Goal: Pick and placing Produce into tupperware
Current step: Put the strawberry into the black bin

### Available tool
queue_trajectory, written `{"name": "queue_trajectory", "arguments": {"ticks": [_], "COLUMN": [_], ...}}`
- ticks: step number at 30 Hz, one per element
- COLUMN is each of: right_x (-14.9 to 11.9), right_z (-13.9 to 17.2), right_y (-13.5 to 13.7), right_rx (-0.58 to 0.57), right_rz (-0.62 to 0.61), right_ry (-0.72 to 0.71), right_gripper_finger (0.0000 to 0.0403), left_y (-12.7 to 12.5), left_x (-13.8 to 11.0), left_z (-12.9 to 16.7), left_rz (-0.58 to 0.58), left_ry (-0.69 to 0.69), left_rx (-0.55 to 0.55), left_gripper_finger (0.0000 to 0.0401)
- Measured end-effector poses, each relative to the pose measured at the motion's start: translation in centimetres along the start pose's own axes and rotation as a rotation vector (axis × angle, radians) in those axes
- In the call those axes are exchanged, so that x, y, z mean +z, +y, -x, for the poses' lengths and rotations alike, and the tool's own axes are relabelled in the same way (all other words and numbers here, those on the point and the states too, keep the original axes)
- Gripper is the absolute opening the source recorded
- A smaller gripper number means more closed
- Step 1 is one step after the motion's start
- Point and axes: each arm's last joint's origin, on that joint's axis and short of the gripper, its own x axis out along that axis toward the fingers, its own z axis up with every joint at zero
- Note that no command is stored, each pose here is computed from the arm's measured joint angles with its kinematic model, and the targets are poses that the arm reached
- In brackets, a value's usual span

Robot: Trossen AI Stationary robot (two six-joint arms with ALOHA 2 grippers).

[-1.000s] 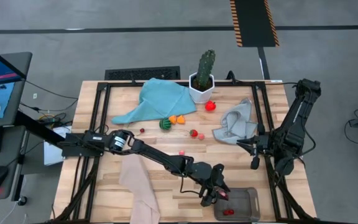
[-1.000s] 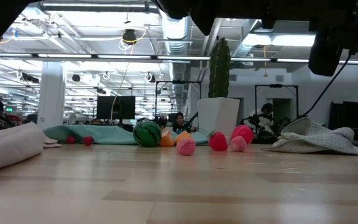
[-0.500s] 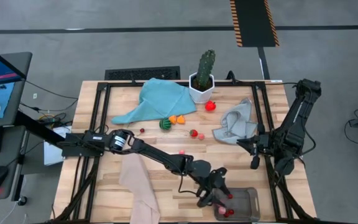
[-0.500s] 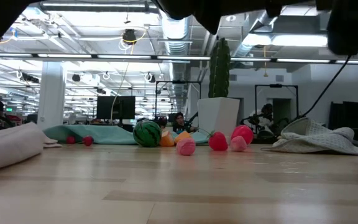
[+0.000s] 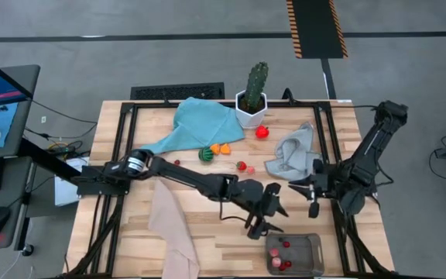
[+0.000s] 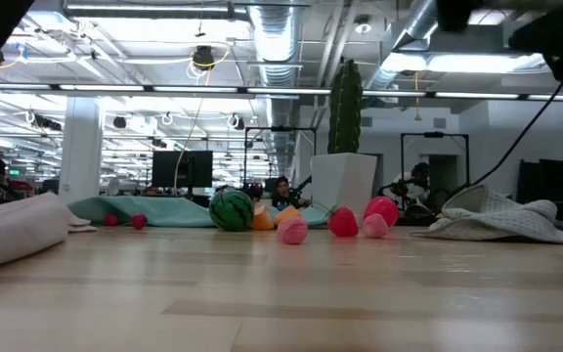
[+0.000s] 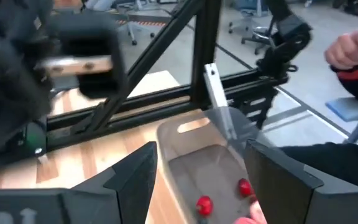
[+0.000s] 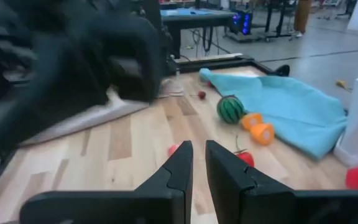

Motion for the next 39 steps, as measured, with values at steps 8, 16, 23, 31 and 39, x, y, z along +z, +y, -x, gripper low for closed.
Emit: {"name": "queue_trajectory", "arguments": {"ticks": [8,16,23,31,39], "right_x": [0.4,1.7,2.9,1.6,0.3], "right_z": [-1.9,-3.9,-6.5,-10.5,-13.7], "right_y": [-1.0,-2.1,-4.2,-7.5,-9.0], "right_rx": [0.035,0.035,0.074,-0.091,-0.221], "right_rz": [-0.01,0.002,-0.027,-0.185,-0.379], "right_ry": [0.084,0.042,0.01,0.133,0.192], "right_gripper_finger": [0.0068,0.0068,0.0068,0.0068,0.0068], "left_y": [-1.4,-3.1,-4.0,-4.6,-5.0], "left_x": [3.2,4.6,-0.3,-5.2,-7.3], "left_z": [5.0,14.5,20.1,22.7,24.5], "left_rz": [-0.016,-0.055,0.049,0.114,0.125], "left_ry": [0.007,-0.084,-0.132,-0.123,-0.264], "left_rx": [0.081,0.259,0.416,0.458,0.542], "left_gripper_finger": [0.023,0.023,0.023,0.023,0.023]}}
